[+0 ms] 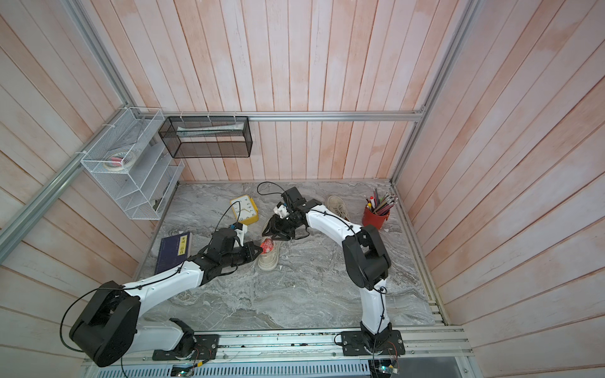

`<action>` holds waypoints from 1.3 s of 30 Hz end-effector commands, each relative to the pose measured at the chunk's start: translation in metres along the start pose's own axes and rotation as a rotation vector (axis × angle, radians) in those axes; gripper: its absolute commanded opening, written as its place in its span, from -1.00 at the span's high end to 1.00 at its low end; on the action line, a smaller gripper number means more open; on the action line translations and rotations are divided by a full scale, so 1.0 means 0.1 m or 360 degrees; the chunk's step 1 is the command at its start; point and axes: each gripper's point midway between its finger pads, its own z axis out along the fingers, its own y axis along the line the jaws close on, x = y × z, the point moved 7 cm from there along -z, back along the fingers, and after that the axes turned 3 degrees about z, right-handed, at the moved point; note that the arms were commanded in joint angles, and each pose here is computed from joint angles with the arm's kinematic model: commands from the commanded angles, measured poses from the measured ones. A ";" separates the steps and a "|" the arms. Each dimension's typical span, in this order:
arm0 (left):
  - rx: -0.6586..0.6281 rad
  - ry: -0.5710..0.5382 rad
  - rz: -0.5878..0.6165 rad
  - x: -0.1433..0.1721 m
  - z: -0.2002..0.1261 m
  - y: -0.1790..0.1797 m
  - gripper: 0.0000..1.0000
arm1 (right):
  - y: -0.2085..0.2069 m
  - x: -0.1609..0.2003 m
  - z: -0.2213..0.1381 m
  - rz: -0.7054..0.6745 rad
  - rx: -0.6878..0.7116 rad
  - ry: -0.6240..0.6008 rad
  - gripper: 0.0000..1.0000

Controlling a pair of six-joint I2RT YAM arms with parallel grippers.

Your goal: Remove the insole from the shoe

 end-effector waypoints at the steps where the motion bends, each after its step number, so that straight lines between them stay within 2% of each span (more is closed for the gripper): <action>1: 0.0157 -0.0098 -0.0109 -0.12 -0.09 -0.18 1.00 | 0.06 0.04 -0.23 -0.0146 0.0039 -0.0276 -0.04; 4: 0.0174 -0.0093 -0.0149 -0.12 -0.09 -0.18 1.00 | 0.00 0.24 -0.33 -0.0298 0.0152 -0.0498 -0.06; 6: 0.0178 -0.0091 -0.0167 -0.12 -0.08 -0.18 1.00 | -0.04 0.44 -0.30 -0.0497 0.0260 -0.0682 -0.07; 8: 0.0181 -0.0088 -0.0186 -0.11 -0.07 -0.17 1.00 | -0.04 0.69 -0.23 -0.0732 0.0267 -0.0825 -0.09; 10: 0.0182 -0.0083 -0.0204 -0.11 -0.06 -0.16 1.00 | -0.10 0.91 -0.14 -0.0896 0.0266 -0.0906 -0.18; 12: 0.0183 -0.0085 -0.0210 -0.11 -0.06 -0.17 1.00 | -0.16 1.01 -0.05 -0.0958 0.0274 -0.0911 -0.19; 18: 0.0179 -0.0091 -0.0227 -0.11 -0.05 -0.16 0.99 | -0.27 1.05 0.26 -0.1060 0.0341 -0.0821 -0.35; 21: 0.0185 -0.0082 -0.0240 -0.10 -0.05 -0.15 0.99 | -0.28 1.00 0.36 -0.1053 0.0357 -0.0826 -0.49; 22: 0.0186 -0.0082 -0.0239 -0.10 -0.04 -0.16 0.99 | -0.29 0.98 0.39 -0.1037 0.0366 -0.0833 -0.64; 23: 0.0188 -0.0082 -0.0244 -0.11 -0.04 -0.15 0.99 | -0.29 0.96 0.42 -0.1033 0.0367 -0.0840 -0.65; 28: 0.0197 -0.0072 -0.0259 -0.10 -0.04 -0.15 0.99 | -0.40 0.85 0.55 -0.0962 0.0470 -0.0867 -0.65; 34: 0.0210 -0.0112 -0.0259 -0.15 -0.11 -0.21 0.99 | -0.67 0.81 0.64 -0.0824 0.0622 -0.0855 -0.48; 39: 0.0197 -0.0163 -0.0239 -0.25 -0.17 -0.28 0.97 | -0.81 0.85 0.67 -0.0843 0.0662 -0.0807 -0.41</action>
